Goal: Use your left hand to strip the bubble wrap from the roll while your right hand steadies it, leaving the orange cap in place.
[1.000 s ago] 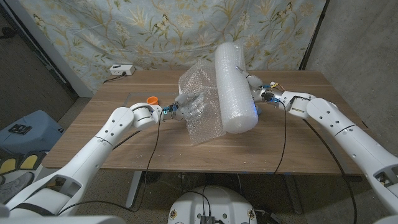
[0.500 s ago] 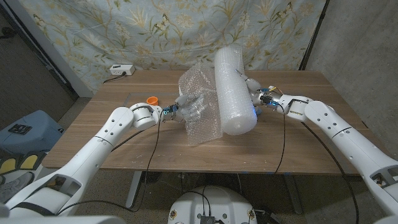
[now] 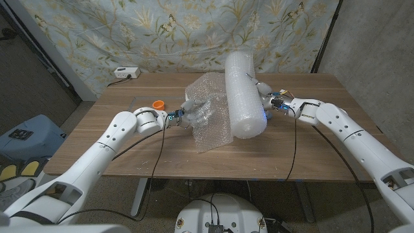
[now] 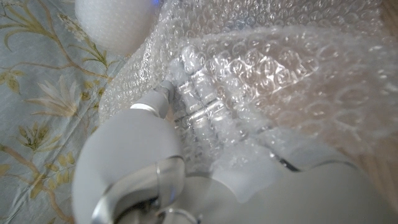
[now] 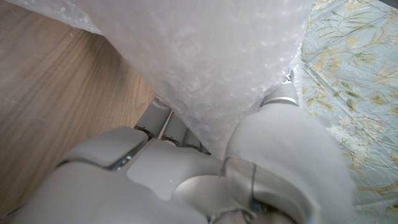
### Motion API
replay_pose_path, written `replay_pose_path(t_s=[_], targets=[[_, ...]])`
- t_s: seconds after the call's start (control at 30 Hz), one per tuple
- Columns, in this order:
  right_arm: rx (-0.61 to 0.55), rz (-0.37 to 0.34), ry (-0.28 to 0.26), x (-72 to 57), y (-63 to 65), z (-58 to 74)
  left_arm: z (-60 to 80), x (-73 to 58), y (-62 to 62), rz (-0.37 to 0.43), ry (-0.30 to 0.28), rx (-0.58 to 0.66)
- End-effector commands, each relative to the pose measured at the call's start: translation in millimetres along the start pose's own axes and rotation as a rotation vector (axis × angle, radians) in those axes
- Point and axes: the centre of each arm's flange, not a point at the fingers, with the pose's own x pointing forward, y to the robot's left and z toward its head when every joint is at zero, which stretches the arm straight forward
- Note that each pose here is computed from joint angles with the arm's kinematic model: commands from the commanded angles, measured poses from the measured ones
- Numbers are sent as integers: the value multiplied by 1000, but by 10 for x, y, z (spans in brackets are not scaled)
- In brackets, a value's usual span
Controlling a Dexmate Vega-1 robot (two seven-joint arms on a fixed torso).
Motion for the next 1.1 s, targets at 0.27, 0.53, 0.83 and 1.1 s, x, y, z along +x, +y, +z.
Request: replay_pose_path(t_s=[0.27, 0.53, 0.83, 1.1], targets=[[4, 18, 5, 35, -144, 6, 160, -128, 31, 19, 15, -5], [11, 29, 13, 35, -153, -53, 263, -156, 14, 22, 31, 18], [28, 41, 19, 14, -144, -135, 303, -189, -14, 26, 53, 38], [39, 46, 31, 17, -127, -185, 286, -194, -24, 25, 69, 32]])
